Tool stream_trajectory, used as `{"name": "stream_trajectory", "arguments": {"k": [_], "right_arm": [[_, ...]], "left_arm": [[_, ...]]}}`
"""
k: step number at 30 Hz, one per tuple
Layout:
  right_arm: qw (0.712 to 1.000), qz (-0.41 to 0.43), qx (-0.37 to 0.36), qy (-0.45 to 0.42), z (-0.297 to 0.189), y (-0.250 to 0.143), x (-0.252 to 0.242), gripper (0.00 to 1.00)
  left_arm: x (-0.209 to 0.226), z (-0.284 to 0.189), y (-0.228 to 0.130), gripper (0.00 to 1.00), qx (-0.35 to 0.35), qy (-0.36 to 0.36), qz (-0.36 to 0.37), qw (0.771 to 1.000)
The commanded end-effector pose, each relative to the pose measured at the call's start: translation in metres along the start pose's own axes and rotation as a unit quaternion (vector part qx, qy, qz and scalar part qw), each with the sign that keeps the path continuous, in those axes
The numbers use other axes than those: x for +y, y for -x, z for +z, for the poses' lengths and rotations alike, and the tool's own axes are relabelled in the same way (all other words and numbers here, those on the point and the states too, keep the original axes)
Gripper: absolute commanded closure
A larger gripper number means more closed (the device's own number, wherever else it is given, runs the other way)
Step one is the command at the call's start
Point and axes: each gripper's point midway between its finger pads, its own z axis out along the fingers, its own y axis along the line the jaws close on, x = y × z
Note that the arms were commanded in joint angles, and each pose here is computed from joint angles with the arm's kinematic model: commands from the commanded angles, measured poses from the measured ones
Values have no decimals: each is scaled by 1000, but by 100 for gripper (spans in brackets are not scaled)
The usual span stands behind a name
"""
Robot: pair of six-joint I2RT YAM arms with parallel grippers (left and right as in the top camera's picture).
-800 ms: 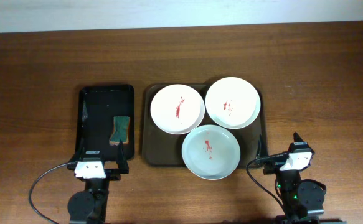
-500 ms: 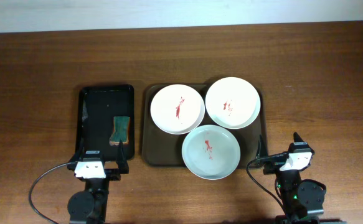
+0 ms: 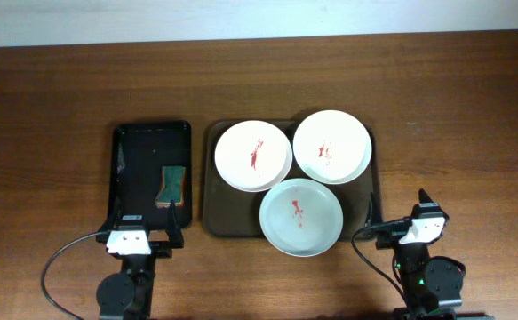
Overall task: Clean dirty plates on tray and stack at the side
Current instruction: 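Move the left gripper to the sponge and the right gripper to the plates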
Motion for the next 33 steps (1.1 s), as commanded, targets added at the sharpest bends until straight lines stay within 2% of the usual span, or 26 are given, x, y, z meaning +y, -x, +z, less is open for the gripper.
{"name": "stream_trajectory", "arguments": {"k": [1, 5, 7, 10, 14, 18, 20, 21, 23, 27, 29, 31, 32, 33], "right_arm": [[1000, 0, 3, 4, 0, -3, 2, 1], [1000, 7, -2, 12, 0, 0, 5, 1], [1000, 7, 3, 12, -3, 7, 5, 1], [999, 8, 46, 21, -12, 18, 9, 1], [990, 14, 130, 59, -15, 31, 23, 1], [957, 27, 280, 71, -8, 32, 30, 1], [933, 33, 350, 71, -3, 28, 31, 1], [921, 46, 374, 97, 4, 30, 42, 1], [905, 70, 394, 145, 13, 28, 60, 1], [888, 81, 425, 155, 23, 11, 64, 1], [887, 82, 427, 155, 24, 10, 64, 1], [887, 82, 427, 154, 24, 10, 64, 1], [887, 82, 427, 154, 24, 10, 64, 1], [887, 81, 427, 154, 24, 10, 64, 1]], "left_arm": [[0, 0, -1, 1, 0, -2, 7, 1000], [-3, 0, -3, 1, 8, -9, 4, 1000], [-6, -8, -5, 0, 49, -18, 6, 999], [-5, -17, 12, 1, 88, -18, 9, 996], [-7, -5, 25, 1, 165, -16, 14, 986], [-9, 18, 32, 1, 282, -15, 20, 959], [-14, 26, 39, 1, 340, -25, 19, 940], [-14, 30, 41, 1, 381, -23, 22, 924], [-15, 38, 37, 1, 413, -22, 23, 910], [-17, 73, 27, 1, 404, -22, 23, 914], [-18, 95, 3, 2, 423, -20, 24, 906], [-18, 109, -38, 22, 470, -18, 27, 882], [-18, 111, -55, 27, 492, -18, 28, 870], [-18, 112, -76, 43, 518, -17, 29, 855]]}}
